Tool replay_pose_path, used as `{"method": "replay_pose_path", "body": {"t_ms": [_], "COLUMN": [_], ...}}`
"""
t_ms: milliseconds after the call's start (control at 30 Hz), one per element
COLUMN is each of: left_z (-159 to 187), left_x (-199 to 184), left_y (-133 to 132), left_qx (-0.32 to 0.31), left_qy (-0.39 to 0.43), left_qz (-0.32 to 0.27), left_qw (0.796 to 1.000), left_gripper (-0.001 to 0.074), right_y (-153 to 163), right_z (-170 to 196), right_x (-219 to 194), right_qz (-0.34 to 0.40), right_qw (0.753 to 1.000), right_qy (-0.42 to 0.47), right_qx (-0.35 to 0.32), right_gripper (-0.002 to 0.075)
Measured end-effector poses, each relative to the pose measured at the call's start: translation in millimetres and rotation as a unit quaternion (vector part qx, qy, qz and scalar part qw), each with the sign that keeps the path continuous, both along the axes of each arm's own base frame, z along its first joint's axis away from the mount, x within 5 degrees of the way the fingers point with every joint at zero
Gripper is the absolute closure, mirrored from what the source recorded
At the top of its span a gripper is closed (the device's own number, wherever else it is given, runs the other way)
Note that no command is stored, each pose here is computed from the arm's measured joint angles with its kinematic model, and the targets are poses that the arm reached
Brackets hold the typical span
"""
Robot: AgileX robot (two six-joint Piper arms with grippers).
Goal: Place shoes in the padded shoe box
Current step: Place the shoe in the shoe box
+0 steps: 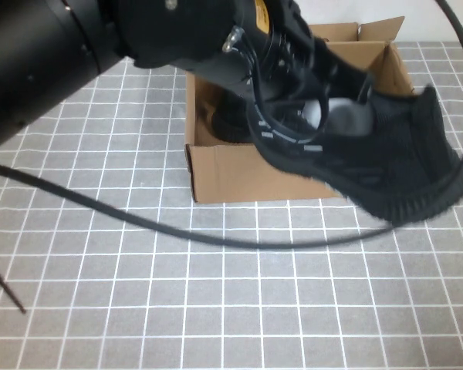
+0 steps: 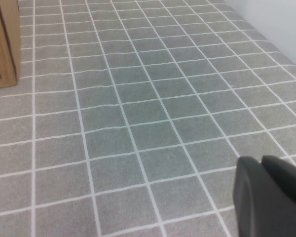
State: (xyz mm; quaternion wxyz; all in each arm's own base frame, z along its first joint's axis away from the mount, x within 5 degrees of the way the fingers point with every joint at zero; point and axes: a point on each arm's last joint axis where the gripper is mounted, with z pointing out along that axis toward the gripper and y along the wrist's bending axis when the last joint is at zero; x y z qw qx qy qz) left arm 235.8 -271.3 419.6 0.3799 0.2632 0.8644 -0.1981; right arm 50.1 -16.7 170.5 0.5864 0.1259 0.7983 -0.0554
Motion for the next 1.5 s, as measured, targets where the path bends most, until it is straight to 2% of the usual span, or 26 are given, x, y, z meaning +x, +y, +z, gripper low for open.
{"method": "replay_pose_path", "body": {"t_ms": [300, 567, 967, 1500], "left_z": [-14.1, -30.8, -48.1, -97.0], "left_x": [32.8, 58.9, 102.0, 119.9], "left_y": [-18.6, -26.2, -32.5, -51.6], "left_qx": [-0.053, -0.081, -0.097, -0.072], "left_qy": [-0.060, -0.102, -0.115, -0.077], "left_qz": [0.081, 0.174, 0.206, 0.205], "left_qw": [0.994, 0.976, 0.967, 0.973], "left_gripper": [0.0717, 0.0717, 0.0718, 0.0718], "right_y": [0.0, 0.0, 0.0, 0.0], "right_z": [0.0, 0.1, 0.2, 0.2], "right_x": [0.0, -0.1, -0.2, -0.2], "right_qz": [0.000, 0.000, 0.000, 0.000], "right_qw": [1.000, 1.000, 1.000, 1.000], "right_qy": [0.000, -0.001, -0.002, -0.002], "right_qx": [0.000, 0.000, 0.000, 0.000], "right_gripper": [0.0734, 0.0732, 0.0732, 0.0734]}}
